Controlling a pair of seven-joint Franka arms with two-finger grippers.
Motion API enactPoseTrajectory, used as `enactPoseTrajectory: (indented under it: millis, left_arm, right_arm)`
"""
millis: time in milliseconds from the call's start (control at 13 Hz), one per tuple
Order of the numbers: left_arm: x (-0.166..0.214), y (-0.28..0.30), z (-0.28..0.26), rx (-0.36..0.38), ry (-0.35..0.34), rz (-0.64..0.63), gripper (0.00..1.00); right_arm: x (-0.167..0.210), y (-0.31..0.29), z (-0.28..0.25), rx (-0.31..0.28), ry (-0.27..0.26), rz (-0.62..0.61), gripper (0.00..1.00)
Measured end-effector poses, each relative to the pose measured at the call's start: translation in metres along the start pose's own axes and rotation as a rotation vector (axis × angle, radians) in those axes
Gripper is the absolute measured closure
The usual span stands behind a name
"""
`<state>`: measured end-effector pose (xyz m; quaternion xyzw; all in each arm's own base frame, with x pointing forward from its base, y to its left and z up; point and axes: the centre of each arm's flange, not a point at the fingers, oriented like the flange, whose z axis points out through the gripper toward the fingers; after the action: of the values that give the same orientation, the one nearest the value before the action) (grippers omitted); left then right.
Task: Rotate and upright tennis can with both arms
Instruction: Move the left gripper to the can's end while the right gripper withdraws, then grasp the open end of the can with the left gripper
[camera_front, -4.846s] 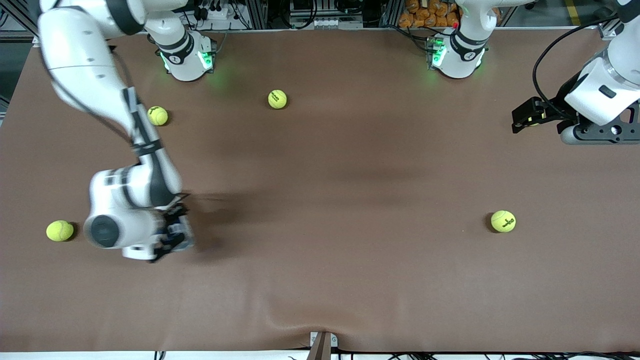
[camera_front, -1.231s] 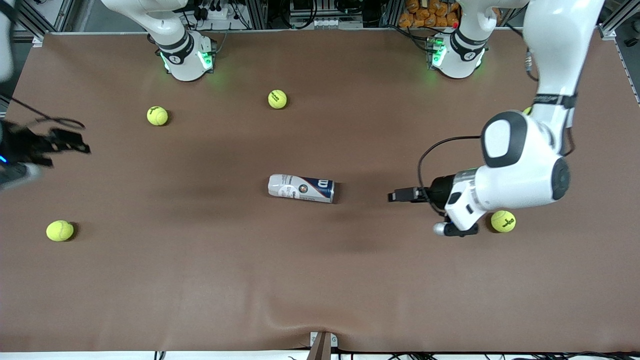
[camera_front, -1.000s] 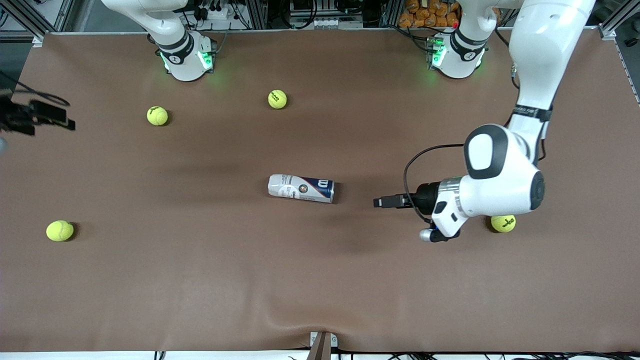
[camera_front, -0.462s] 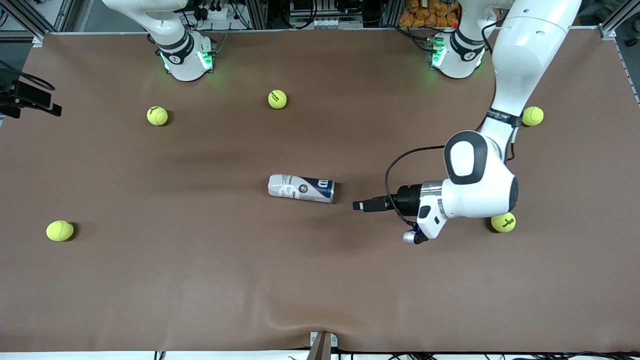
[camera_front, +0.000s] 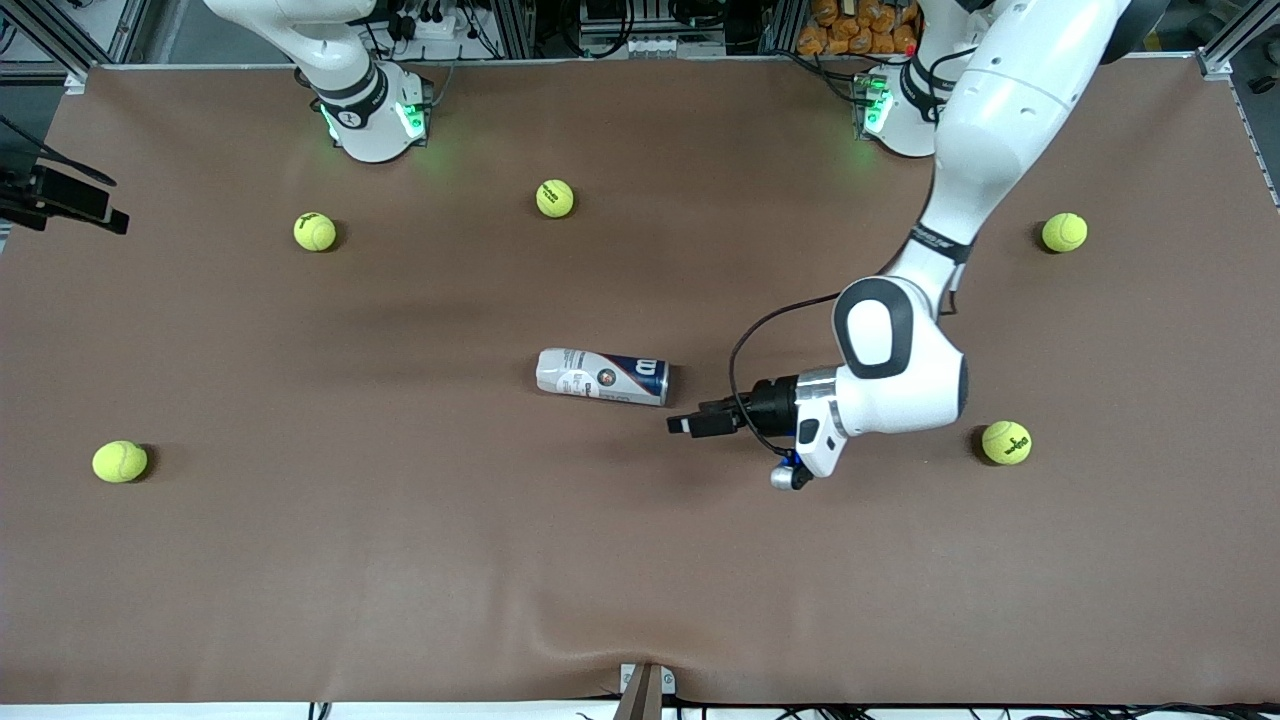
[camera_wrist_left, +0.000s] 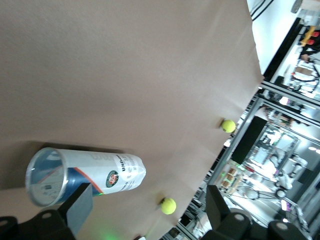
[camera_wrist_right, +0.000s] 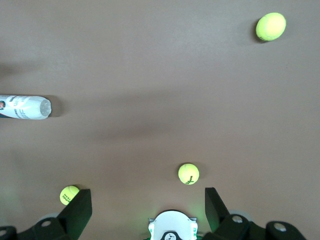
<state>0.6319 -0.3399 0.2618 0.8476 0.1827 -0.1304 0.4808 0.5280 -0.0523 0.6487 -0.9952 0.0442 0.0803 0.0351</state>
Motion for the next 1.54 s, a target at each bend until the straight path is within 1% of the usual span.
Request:
enactPoseTrajectory:
  millis: [231, 462, 538, 615, 692, 769, 1077, 1231, 1308, 1385, 1538]
  left_arm:
    - [0.003, -0.044, 0.019, -0.073, -0.015, 0.02, 0.0]
    - [0.002, -0.065, 0.026, -0.075, -0.022, 0.023, 0.0]
    - [0.0, -0.068, 0.027, -0.076, -0.023, 0.028, 0.05]
    - [-0.001, -0.073, 0.03, -0.088, -0.023, 0.034, 0.05]
    - [-0.003, -0.081, 0.033, -0.105, -0.021, 0.043, 0.14]
    - [-0.003, -0.091, 0.037, -0.121, -0.017, 0.053, 0.2]
    - [-0.006, -0.115, 0.058, -0.138, -0.03, 0.049, 0.23]
    - [-0.011, -0.114, 0.066, -0.156, -0.038, 0.036, 0.36]
    - [-0.015, -0.114, 0.071, -0.161, -0.043, 0.04, 0.36]
    - [-0.017, -0.117, 0.075, -0.16, -0.047, 0.049, 0.39]
    - [-0.018, -0.125, 0.081, -0.156, -0.052, 0.047, 0.41]
  right_arm:
    - [-0.007, -0.008, -0.007, -0.051, 0.015, -0.022, 0.0]
    - [-0.006, -0.008, -0.005, -0.061, 0.014, -0.037, 0.0]
    - [-0.005, -0.008, -0.005, -0.062, 0.019, -0.038, 0.0]
    - [-0.004, -0.008, -0.006, -0.063, 0.032, -0.042, 0.0]
    - [-0.003, -0.008, -0.007, -0.063, 0.045, -0.045, 0.0]
    - [-0.002, -0.008, -0.007, -0.064, 0.049, -0.046, 0.0]
    - [0.0, -0.005, -0.01, -0.064, 0.074, -0.044, 0.0]
    - [0.001, -0.005, -0.01, -0.064, 0.078, -0.044, 0.0]
    - [0.001, -0.005, -0.01, -0.064, 0.082, -0.044, 0.0]
    - [0.002, -0.005, -0.01, -0.065, 0.085, -0.043, 0.0]
    - [0.003, -0.005, -0.009, -0.064, 0.085, -0.043, 0.0]
